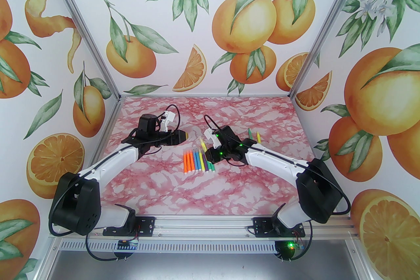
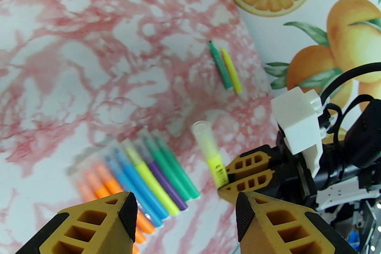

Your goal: Open the pen caps

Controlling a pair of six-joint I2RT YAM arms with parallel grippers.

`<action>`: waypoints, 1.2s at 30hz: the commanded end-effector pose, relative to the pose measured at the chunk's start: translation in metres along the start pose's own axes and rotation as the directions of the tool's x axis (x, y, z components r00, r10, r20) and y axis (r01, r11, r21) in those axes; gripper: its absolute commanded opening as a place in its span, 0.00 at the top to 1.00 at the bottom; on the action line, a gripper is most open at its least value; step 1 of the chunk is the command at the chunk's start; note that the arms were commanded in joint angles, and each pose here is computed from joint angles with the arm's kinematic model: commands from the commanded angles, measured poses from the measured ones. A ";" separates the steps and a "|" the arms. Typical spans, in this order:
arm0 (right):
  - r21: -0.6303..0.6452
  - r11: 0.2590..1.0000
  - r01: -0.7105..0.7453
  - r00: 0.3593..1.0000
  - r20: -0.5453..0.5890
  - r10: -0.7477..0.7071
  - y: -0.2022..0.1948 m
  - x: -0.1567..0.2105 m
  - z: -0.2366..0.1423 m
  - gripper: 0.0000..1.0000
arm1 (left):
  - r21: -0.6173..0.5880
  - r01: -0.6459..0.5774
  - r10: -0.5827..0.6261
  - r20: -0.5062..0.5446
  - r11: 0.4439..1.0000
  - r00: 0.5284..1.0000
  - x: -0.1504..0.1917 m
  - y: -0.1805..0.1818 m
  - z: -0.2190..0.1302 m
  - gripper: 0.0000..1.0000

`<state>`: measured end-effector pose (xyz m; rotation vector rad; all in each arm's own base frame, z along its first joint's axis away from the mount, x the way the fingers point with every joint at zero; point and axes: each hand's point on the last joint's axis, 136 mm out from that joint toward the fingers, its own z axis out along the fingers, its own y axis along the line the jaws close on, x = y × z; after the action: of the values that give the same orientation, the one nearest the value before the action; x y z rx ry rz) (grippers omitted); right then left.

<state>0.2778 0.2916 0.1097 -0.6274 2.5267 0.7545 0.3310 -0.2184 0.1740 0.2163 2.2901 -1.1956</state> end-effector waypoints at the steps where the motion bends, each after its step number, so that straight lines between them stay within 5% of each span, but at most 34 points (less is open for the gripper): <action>1: -0.086 0.996 0.019 0.998 0.067 -0.014 0.019 -0.024 -0.002 1.00 | 0.056 -0.019 0.018 0.020 0.998 1.000 -0.010 -0.014 0.004 0.42; 18: -0.153 0.985 0.073 0.994 0.090 -0.060 0.038 -0.029 -0.007 1.00 | 0.129 0.013 -0.011 -0.015 0.992 1.000 -0.006 -0.031 0.034 0.48; 36: -0.171 0.981 0.090 0.993 0.096 -0.074 0.040 -0.027 -0.008 1.00 | 0.161 0.032 -0.029 -0.020 0.986 0.999 -0.008 -0.037 0.043 0.66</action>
<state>0.2746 0.3160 0.1284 -0.6995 2.4314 0.9166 0.3351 -0.2641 0.1654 0.2040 2.2857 -1.3645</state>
